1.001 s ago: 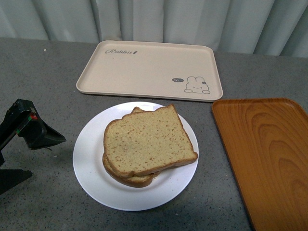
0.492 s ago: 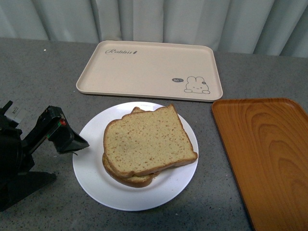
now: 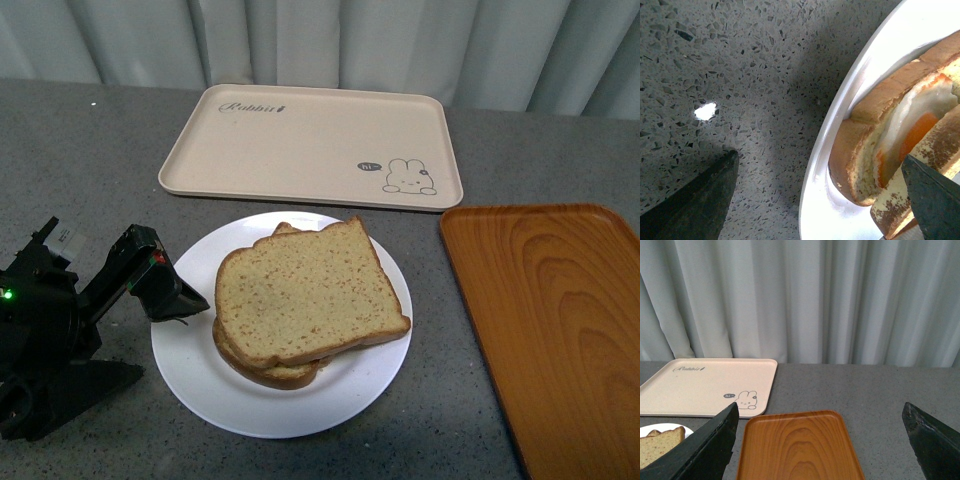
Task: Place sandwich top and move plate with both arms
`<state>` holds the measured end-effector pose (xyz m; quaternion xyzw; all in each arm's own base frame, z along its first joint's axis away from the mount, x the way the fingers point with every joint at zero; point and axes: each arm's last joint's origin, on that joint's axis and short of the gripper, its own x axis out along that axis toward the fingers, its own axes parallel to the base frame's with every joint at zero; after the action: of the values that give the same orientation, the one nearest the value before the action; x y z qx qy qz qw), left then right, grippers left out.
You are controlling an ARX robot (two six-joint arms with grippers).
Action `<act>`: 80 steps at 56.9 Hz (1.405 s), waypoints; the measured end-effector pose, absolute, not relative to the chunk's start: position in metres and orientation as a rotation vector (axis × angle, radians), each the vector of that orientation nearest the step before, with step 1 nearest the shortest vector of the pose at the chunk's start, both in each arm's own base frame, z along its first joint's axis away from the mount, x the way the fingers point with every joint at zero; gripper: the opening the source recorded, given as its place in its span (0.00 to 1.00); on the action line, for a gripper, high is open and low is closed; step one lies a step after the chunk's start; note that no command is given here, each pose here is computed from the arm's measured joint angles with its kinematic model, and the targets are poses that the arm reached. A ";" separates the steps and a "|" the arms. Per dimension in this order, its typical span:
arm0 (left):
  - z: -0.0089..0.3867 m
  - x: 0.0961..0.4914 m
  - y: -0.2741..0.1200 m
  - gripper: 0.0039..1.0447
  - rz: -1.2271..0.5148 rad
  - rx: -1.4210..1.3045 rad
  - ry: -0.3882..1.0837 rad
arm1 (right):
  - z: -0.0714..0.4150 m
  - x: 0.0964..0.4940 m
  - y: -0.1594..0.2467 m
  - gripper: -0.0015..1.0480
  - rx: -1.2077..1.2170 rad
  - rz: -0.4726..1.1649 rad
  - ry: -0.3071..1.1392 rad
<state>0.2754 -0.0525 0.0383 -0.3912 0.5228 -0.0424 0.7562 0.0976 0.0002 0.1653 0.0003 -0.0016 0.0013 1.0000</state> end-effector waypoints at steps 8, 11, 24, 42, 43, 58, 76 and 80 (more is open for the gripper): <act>0.033 0.277 -0.053 0.69 -0.093 -0.877 1.158 | 0.165 0.098 0.000 0.91 0.001 0.003 -0.003; 0.032 0.278 -0.053 0.62 -0.097 -0.888 1.161 | 0.165 0.098 0.000 0.91 0.001 0.003 -0.003; 0.030 0.280 -0.058 0.30 -0.130 -0.926 1.163 | 0.165 0.098 0.000 0.91 0.001 0.003 -0.003; 0.030 0.281 -0.061 0.04 -0.221 -0.965 1.137 | 0.165 0.098 0.000 0.91 0.001 0.003 -0.003; 0.030 0.281 -0.061 0.04 -0.222 -0.968 1.135 | 0.165 0.098 0.000 0.91 0.001 0.003 -0.004; 0.038 0.270 -0.061 0.04 -0.367 -1.123 1.044 | 0.165 0.098 0.000 0.91 0.001 0.003 -0.003; 0.064 0.273 -0.062 0.04 -0.554 -1.291 0.912 | 0.165 0.098 0.000 0.91 0.001 0.003 -0.004; 0.068 0.286 -0.063 0.04 -0.516 -1.317 0.879 | 0.165 0.098 0.000 0.91 0.001 0.003 -0.004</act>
<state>0.2858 -0.0627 0.0676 -0.5850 0.3904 -0.2293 0.6728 0.0976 0.0002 0.1654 0.0003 -0.0018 0.0013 1.0000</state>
